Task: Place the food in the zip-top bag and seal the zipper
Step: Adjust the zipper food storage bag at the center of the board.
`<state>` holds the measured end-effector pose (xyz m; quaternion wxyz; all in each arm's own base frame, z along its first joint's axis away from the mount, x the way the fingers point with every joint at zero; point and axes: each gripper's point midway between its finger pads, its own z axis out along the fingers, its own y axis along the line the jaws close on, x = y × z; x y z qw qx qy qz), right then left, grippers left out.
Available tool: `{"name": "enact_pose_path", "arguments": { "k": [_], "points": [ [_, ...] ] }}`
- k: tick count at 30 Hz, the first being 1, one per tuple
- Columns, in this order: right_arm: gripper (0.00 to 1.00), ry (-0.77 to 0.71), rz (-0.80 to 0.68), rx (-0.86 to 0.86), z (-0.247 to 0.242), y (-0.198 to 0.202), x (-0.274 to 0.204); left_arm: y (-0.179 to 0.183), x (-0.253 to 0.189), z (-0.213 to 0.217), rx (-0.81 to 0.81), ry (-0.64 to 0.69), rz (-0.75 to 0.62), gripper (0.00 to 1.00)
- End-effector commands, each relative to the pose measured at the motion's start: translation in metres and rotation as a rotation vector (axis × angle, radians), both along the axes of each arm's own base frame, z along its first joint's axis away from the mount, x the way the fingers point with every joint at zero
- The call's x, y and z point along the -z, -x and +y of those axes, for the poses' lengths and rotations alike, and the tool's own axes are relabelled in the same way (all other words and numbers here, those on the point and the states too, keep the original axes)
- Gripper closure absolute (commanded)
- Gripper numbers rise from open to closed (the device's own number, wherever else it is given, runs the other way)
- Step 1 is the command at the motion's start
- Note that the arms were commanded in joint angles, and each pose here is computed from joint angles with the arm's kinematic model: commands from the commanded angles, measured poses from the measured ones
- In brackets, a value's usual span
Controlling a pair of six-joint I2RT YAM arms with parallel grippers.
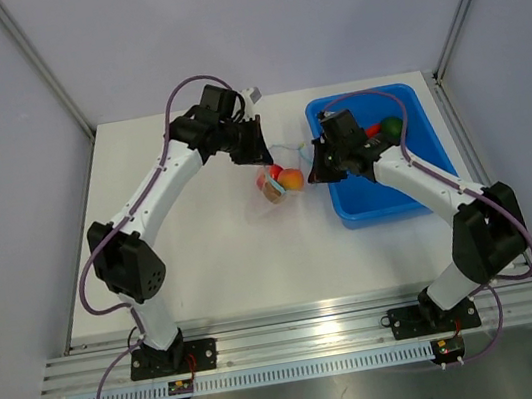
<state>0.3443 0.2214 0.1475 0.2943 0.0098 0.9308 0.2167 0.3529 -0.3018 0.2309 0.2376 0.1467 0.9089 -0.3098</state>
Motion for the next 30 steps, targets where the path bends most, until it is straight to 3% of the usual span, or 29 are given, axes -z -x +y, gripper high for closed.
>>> {"name": "enact_pose_path", "arguments": {
  "k": [1, 5, 8, 12, 19, 30],
  "points": [
    [1.00, -0.069, -0.096, -0.020, 0.012, -0.011, -0.045, -0.002, -0.015, 0.007, -0.007, 0.008, -0.068, 1.00],
    [1.00, -0.153, -0.157, -0.062, 0.026, -0.006, -0.090, -0.005, 0.032, 0.028, -0.077, -0.127, -0.022, 1.00],
    [1.00, -0.125, -0.131, -0.076, 0.034, -0.005, -0.078, -0.002, 0.052, 0.030, -0.084, -0.145, 0.014, 1.00],
    [1.00, -0.011, 0.009, -0.052, 0.028, -0.009, -0.022, -0.004, 0.043, 0.033, -0.099, -0.148, -0.007, 1.00],
    [1.00, -0.067, -0.075, -0.047, 0.031, -0.012, -0.052, -0.002, -0.002, 0.043, -0.102, -0.144, -0.109, 1.00],
    [1.00, 0.010, 0.005, -0.042, 0.025, -0.012, -0.003, 0.004, 0.033, 0.044, -0.102, -0.163, -0.047, 1.00]
  ]
}}
